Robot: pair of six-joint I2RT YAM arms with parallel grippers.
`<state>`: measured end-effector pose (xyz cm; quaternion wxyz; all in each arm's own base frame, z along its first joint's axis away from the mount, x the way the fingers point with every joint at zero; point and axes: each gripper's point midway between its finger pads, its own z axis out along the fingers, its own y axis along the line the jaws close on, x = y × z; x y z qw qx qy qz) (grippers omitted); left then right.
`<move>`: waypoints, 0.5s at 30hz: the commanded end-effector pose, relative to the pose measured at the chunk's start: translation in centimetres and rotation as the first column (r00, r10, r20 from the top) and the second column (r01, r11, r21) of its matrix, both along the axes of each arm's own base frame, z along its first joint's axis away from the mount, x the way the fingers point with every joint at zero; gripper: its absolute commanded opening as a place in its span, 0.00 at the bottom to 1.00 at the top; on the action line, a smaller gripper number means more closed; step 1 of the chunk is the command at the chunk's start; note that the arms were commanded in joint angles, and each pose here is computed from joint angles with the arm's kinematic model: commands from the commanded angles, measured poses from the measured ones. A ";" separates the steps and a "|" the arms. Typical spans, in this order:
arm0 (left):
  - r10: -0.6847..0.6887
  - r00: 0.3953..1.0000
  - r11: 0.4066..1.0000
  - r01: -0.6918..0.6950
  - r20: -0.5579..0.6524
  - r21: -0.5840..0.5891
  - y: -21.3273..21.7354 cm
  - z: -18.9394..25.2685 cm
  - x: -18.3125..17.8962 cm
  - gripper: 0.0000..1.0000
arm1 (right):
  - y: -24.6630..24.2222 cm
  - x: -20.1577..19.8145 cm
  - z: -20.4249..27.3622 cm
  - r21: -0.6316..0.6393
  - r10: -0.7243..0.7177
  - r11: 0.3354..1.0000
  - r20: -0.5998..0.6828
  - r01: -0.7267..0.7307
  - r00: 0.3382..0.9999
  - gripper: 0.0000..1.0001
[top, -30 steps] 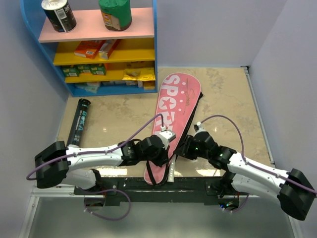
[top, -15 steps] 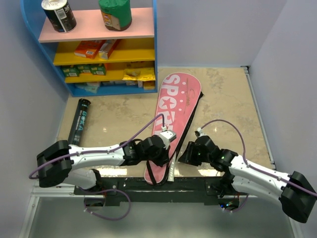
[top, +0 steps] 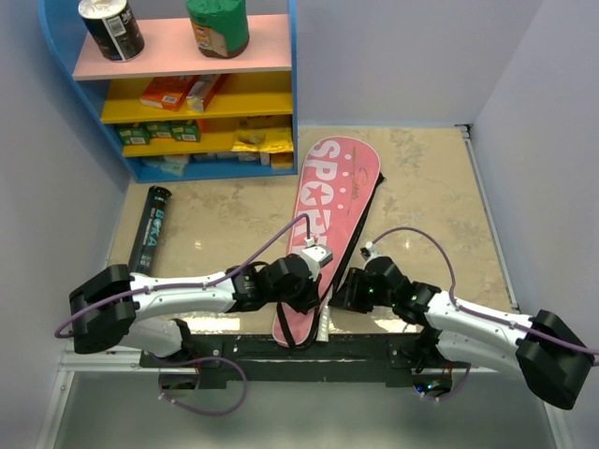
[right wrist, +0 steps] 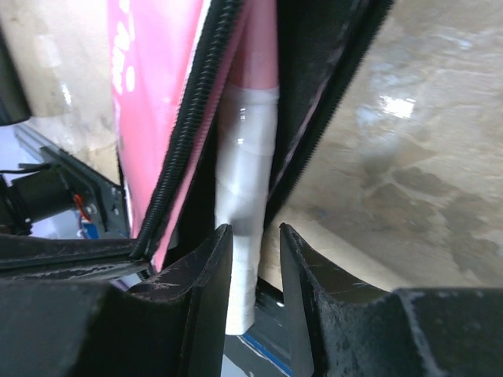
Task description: Pack up the badminton gear
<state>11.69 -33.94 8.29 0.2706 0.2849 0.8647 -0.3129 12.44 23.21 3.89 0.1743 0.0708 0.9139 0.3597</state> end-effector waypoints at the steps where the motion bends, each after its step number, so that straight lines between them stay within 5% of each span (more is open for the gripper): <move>1: 0.010 0.999 0.995 -0.005 0.044 -0.099 -1.9 2.9 1.2 0.00 | 1.5 0.2 1.1 0.089 0.015 0.996 0.023 -0.017 1.000 0.35; 15: -0.019 1.000 0.993 0.021 0.021 -0.116 -2.1 3.1 0.5 0.00 | 4.9 1.7 1.7 0.176 -0.014 0.984 0.014 0.011 1.000 0.29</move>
